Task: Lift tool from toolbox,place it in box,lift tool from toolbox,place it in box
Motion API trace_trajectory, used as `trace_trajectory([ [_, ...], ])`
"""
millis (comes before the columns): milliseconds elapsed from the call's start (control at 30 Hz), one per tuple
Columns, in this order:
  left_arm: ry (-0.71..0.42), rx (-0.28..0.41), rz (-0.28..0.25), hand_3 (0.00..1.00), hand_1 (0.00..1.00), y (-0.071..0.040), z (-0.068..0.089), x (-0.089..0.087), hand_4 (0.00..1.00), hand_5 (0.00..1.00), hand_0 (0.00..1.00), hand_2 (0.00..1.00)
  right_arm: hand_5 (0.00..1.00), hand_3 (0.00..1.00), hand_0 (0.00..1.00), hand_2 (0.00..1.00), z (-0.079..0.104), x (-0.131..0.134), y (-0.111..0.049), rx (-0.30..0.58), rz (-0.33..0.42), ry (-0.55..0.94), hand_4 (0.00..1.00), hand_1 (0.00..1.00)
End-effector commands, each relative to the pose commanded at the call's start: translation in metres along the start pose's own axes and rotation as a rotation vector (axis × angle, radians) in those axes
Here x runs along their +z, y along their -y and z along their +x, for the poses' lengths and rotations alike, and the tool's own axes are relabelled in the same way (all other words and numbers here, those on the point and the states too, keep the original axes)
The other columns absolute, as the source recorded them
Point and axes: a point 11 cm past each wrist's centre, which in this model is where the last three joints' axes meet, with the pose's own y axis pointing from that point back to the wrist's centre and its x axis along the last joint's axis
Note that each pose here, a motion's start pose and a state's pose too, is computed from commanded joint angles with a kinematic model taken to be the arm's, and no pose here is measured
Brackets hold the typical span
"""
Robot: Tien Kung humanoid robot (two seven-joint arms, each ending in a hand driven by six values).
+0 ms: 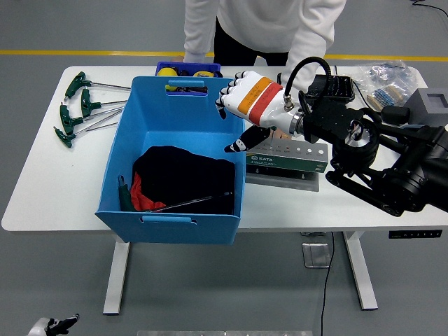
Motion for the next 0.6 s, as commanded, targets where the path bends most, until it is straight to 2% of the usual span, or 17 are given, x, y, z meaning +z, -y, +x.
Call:
trace_trajectory([
  [200,0.002,0.0,-0.011,0.67,0.747,0.0,0.0,0.008,0.689,0.622,0.739,0.726,0.58,0.497,0.728,0.677,-0.013,0.01,0.002,-0.024,0.023,0.018,0.998,0.633],
  [600,0.001,0.005,-0.031,0.67,0.746,0.001,0.001,0.02,0.689,0.622,0.738,0.726,0.587,0.473,0.726,0.654,-0.043,0.041,-0.007,-0.133,-0.032,-0.025,0.998,0.618],
])
